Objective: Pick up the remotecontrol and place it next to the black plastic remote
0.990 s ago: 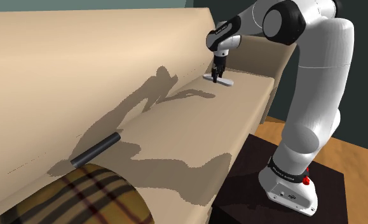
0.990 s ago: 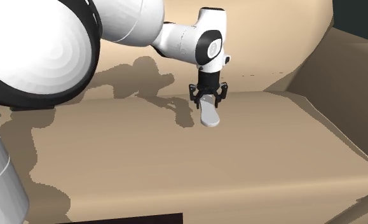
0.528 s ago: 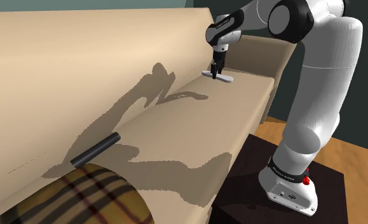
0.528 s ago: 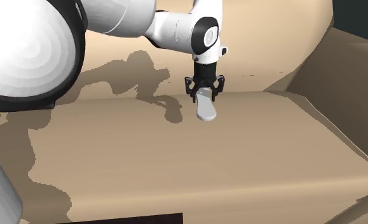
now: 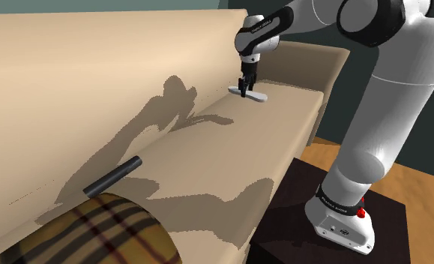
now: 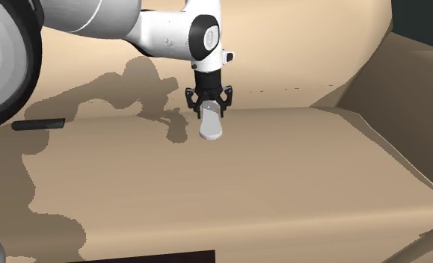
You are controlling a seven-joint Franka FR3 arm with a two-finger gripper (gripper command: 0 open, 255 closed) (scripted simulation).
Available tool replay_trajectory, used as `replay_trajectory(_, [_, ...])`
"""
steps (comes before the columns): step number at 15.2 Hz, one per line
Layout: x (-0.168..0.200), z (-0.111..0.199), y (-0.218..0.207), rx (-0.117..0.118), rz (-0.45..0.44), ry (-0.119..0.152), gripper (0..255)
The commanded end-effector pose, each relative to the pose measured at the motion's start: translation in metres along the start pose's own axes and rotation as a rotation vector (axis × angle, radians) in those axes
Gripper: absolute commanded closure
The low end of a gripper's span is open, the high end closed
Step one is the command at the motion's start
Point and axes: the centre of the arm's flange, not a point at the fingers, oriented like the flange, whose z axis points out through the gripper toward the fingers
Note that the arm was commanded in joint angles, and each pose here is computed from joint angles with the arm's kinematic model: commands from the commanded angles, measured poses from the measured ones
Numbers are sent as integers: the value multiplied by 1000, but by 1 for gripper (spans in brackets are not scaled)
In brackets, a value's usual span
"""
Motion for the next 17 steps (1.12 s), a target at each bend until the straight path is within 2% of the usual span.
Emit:
replay_trajectory(1, [-1, 3, -32, -1, 1, 0, 255])
replay_trajectory(17, [4, -10, -242, -1, 1, 0, 255])
